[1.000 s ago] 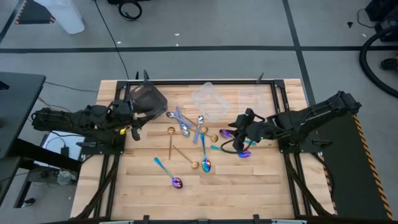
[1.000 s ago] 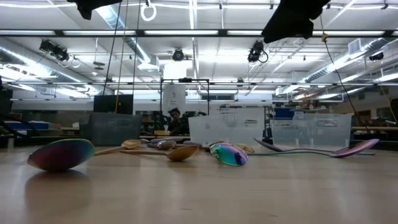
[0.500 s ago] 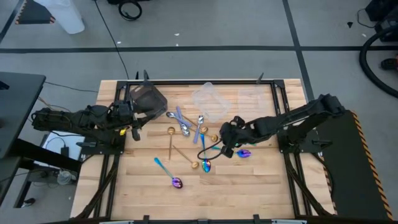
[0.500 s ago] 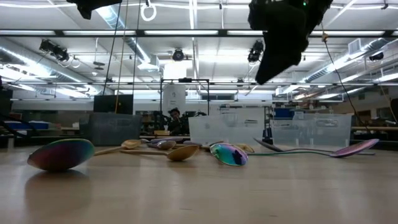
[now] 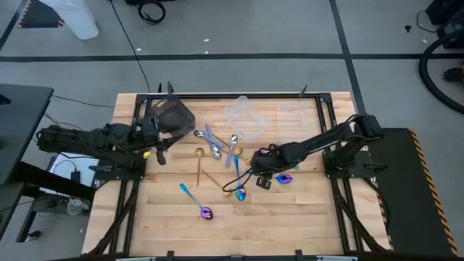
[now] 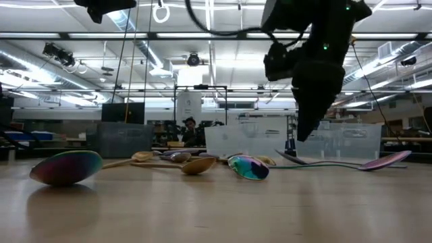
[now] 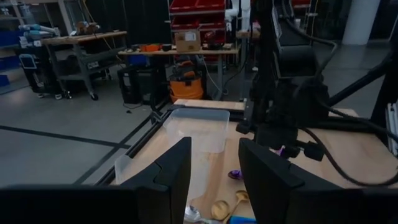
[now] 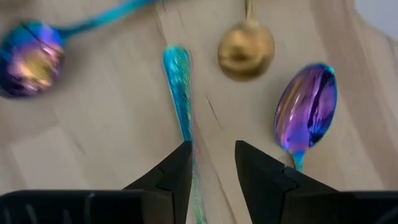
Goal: Sort silverware by color (type)
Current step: Put the blue spoon into the left transparent bin
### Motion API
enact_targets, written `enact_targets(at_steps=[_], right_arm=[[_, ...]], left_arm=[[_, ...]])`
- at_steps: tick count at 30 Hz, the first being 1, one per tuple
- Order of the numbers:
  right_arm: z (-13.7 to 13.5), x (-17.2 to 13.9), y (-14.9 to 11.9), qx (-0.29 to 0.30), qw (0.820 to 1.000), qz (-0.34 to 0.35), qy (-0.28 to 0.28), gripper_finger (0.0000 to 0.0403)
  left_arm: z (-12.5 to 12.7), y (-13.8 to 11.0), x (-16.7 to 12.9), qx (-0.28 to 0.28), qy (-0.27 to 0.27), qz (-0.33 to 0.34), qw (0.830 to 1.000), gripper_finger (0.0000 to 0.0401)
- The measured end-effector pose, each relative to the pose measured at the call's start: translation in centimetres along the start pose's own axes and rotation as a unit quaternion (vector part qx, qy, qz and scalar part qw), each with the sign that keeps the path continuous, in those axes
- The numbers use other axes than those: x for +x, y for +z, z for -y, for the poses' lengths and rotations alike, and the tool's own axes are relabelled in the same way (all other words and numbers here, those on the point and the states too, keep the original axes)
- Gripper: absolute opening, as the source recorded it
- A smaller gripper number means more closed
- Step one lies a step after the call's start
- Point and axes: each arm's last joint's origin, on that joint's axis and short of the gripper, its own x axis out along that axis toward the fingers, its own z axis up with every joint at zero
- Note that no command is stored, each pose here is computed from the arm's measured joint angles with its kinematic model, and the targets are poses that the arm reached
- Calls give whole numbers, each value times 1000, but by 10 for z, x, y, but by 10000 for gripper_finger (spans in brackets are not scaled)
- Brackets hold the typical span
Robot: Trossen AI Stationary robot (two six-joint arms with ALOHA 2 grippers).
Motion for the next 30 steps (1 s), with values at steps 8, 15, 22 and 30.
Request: enact_targets(at_steps=[8,15,22,30], right_arm=[[-16,14,13,-59,995,-67,-44,132],[-19,33,11,-63,991,-117,-30,132],[-19,35,7,-54,990,-126,-31,132],[-14,39,5,-20,989,-148,8,132]], left_arm=[[0,-2,3,5,19,-7,1000,141],[0,-3,3,10,18,-15,1000,141],[0,-4,3,12,18,-18,1000,141],[0,-4,3,12,19,-18,1000,141]])
